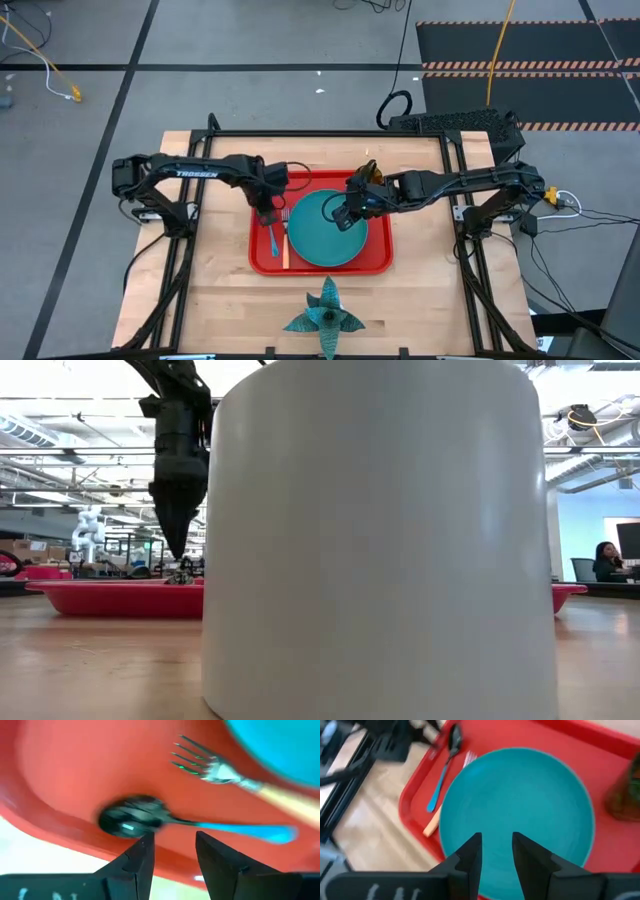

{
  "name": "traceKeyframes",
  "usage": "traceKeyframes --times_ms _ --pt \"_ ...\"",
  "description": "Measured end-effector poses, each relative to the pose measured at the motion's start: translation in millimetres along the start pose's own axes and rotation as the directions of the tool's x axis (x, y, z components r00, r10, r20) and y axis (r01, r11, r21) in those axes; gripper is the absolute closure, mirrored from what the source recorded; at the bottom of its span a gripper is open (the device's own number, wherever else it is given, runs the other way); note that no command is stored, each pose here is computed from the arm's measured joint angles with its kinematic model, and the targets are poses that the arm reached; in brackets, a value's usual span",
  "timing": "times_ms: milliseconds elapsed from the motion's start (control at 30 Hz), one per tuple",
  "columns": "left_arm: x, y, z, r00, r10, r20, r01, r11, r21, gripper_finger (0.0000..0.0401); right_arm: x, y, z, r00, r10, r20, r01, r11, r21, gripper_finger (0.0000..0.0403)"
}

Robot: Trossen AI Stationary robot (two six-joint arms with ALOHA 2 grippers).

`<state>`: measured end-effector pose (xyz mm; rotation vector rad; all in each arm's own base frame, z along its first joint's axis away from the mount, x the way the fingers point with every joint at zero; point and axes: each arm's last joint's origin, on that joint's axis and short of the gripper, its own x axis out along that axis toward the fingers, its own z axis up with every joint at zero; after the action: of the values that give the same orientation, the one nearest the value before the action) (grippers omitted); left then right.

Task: Pick and place plate/cup/fork/spoon on tray
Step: Adjust the green spoon on the orange tray

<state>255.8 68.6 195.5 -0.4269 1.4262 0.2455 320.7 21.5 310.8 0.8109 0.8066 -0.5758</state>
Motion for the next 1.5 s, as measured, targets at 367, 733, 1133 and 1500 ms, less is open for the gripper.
traceKeyframes --times_ms 367,733,1133,1500 --pt "2 -22 0 0.992 -0.122 0.018 0.11 0.805 -0.583 0.0256 -3 -25 9 0.972 -0.229 0.059 0.222 0.969 0.108 0.0303" --pt "5 -20 1 0.999 0.009 0.038 0.028 0.518 -0.855 0.0256 -43 -49 26 0.942 -0.277 0.188 0.285 0.958 -0.014 0.0303" --pt "10 -21 1 0.994 0.1 0.036 -0.003 0.361 -0.933 0.0256 -107 -80 41 0.917 -0.207 0.34 0.253 0.963 -0.097 0.0303" --pt "10 -25 0 0.989 0.139 0.043 -0.008 0.348 -0.938 0.0256 -125 -93 44 0.903 -0.206 0.377 0.248 0.966 -0.066 0.0303"
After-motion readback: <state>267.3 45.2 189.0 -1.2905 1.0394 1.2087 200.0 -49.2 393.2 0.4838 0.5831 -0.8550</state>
